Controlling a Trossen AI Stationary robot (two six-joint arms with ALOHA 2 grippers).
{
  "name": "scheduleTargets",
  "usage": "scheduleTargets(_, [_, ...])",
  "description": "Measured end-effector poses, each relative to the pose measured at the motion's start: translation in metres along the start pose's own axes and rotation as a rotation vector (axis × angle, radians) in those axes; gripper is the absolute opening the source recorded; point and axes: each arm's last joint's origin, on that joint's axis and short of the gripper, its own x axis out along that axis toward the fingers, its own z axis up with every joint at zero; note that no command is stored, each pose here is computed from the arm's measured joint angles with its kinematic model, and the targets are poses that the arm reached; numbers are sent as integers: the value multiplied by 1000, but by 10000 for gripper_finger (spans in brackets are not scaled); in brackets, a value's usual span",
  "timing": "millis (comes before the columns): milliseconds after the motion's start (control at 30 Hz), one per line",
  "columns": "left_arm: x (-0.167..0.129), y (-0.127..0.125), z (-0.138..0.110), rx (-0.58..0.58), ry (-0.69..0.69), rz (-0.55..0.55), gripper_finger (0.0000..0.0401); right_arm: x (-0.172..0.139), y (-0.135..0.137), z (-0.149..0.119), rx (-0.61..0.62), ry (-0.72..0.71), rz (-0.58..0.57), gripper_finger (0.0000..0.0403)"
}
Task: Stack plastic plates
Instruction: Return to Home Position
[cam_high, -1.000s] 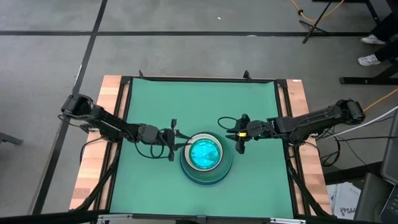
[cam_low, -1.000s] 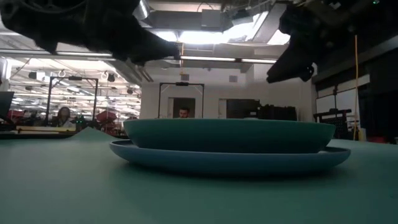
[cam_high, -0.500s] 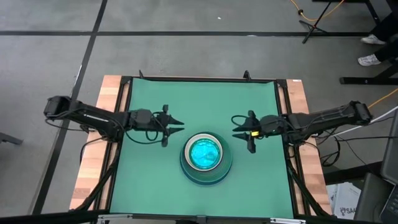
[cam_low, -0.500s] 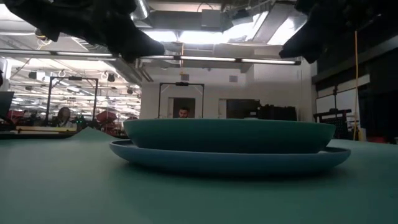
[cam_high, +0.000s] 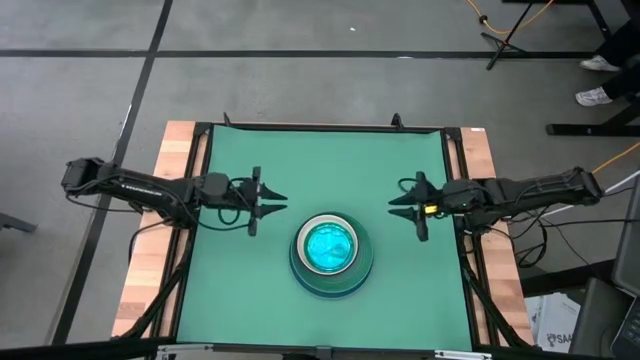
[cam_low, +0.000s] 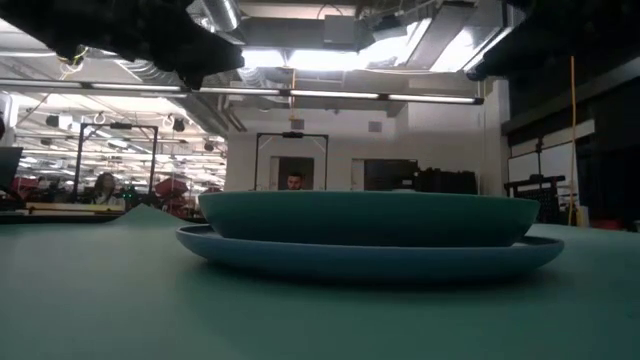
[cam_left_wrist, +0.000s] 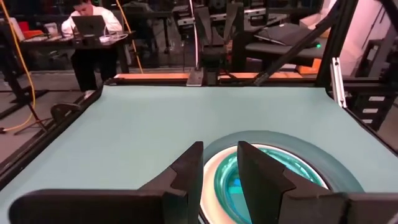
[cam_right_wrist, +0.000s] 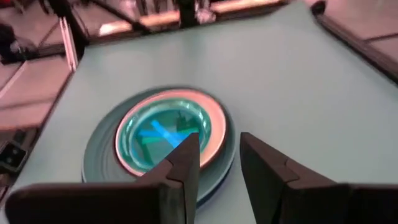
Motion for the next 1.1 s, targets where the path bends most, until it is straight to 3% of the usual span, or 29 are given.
scheduleTargets(300, [-26,4,-20,-50,-35,43,92,-21,-13,-28,37,-102,-50,106])
scheduleTargets(800, [-56,8,-53,-120,-115,94,92,-46,-23,-53,72,-273,-16,106])
scheduleTargets(1100, [-66,10,-60,-135,-128,121,92,-51,-27,-65,74,-284,-19,106])
